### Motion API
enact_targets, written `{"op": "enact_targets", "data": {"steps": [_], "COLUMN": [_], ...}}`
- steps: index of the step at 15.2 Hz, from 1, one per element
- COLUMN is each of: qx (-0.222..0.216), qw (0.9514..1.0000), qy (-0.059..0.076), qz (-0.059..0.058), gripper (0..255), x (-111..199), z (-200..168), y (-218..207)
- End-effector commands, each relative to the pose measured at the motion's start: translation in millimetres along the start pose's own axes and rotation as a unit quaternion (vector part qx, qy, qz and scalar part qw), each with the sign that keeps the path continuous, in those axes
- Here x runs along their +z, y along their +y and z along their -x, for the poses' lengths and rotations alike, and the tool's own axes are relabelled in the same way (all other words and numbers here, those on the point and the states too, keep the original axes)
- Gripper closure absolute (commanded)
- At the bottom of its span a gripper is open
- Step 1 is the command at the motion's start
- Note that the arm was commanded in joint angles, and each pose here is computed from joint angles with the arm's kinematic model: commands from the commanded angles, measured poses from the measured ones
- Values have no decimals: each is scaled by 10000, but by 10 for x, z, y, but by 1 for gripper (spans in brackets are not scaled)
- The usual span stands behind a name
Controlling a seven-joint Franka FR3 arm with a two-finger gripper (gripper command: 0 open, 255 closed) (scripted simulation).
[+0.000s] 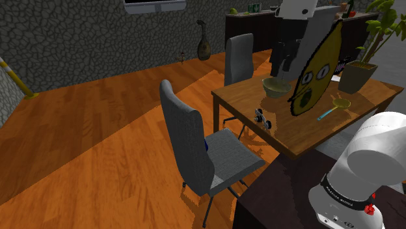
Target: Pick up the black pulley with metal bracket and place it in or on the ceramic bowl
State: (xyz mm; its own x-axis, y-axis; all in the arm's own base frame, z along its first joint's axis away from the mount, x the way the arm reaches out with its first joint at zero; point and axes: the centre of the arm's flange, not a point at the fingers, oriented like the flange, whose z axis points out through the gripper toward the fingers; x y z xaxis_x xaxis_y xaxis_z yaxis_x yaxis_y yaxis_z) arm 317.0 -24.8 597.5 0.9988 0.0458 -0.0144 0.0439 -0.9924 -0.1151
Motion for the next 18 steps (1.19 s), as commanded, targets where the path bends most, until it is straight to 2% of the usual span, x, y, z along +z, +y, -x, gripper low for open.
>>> {"op": "enact_targets", "data": {"steps": [1,18], "qx": [0,560], "qw": [10000,9984], "qy": [0,-44], "qz": [0,15], "gripper": [0,0], "x": [0,1737], "z": [0,-766], "y": [0,1201]}}
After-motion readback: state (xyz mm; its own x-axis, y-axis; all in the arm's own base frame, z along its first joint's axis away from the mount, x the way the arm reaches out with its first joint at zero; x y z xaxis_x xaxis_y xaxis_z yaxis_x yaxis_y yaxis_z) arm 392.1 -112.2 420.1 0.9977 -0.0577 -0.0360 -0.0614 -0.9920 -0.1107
